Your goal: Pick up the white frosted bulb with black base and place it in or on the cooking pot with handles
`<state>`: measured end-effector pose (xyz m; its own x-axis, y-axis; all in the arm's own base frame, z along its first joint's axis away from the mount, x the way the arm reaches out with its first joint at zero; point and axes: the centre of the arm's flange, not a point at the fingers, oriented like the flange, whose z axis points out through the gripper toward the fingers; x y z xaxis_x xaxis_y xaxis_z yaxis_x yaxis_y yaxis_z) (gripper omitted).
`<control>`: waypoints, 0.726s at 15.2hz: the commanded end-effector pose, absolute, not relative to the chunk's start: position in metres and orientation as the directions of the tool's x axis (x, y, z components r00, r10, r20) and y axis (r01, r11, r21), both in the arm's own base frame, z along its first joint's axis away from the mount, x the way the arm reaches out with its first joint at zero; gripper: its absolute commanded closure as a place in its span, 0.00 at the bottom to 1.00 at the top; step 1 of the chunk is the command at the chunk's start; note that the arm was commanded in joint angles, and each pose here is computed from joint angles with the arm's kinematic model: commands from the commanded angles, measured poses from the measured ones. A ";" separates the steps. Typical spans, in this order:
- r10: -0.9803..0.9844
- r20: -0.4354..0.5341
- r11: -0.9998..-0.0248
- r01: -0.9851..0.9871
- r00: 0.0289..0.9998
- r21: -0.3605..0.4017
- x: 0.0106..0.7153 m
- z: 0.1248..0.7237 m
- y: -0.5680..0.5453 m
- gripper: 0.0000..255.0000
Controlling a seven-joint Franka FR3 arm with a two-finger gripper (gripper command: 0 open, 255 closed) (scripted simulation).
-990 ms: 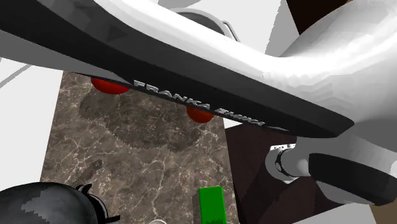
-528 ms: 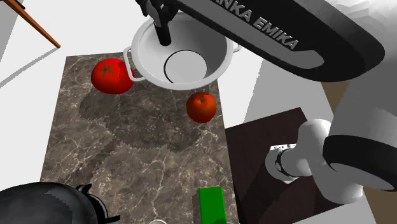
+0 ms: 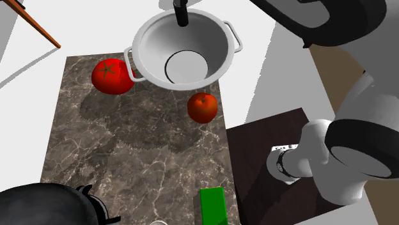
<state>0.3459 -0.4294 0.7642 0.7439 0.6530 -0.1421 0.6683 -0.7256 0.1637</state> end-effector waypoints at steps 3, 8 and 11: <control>0.653 -0.143 -0.725 0.669 0.743 0.164 0.345 0.743 -0.430 1.00; 0.653 -0.143 -0.725 0.669 0.743 0.164 0.345 0.716 -0.430 1.00; 0.653 -0.143 -0.725 0.669 0.743 0.164 0.345 0.701 -0.430 1.00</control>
